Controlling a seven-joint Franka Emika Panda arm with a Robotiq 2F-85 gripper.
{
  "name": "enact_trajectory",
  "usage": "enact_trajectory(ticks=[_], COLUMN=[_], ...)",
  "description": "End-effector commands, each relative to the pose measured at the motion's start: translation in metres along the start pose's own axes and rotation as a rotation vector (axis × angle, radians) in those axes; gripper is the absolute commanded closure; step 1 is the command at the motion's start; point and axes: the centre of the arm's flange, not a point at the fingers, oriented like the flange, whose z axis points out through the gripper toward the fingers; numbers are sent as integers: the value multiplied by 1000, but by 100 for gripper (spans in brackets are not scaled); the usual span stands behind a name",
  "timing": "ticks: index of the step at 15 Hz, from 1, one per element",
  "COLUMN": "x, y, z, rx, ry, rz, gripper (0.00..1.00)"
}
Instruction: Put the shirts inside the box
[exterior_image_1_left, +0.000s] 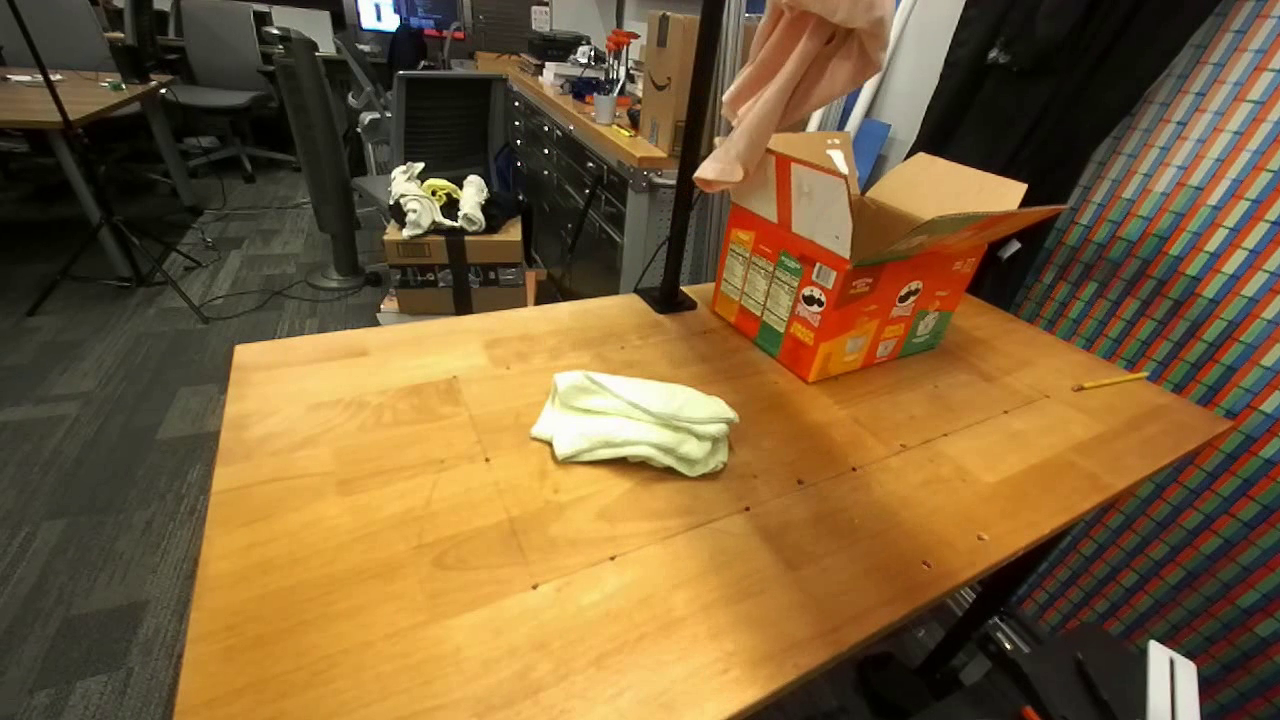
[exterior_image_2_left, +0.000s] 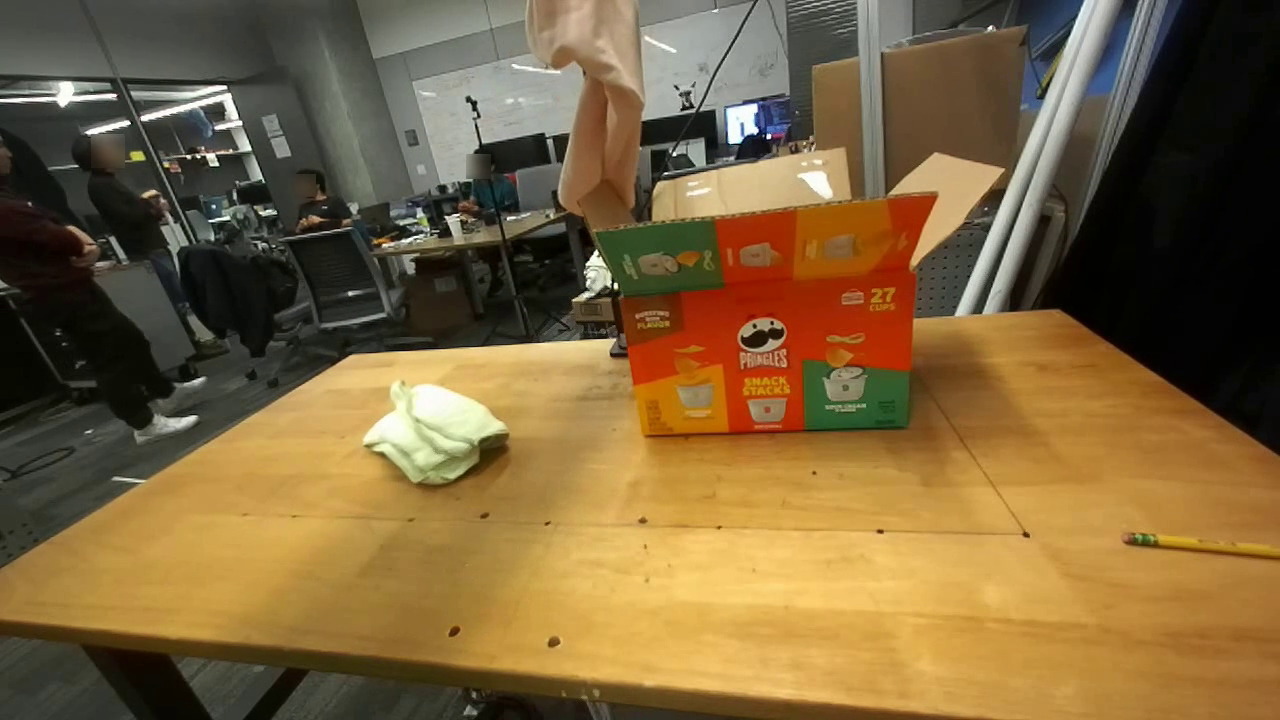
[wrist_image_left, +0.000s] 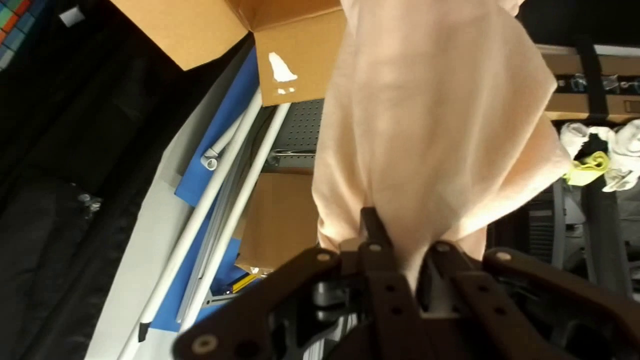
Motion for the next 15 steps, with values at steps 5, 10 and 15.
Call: enact_trajectory(ticks=[5,10,15], x=[-20,-69,-131], y=[30,6,-12], z=[4,62,132], rx=[-68,-44,-7], ry=[-21,-155,-299], rz=[78,40,-6], gripper=[97,97,97])
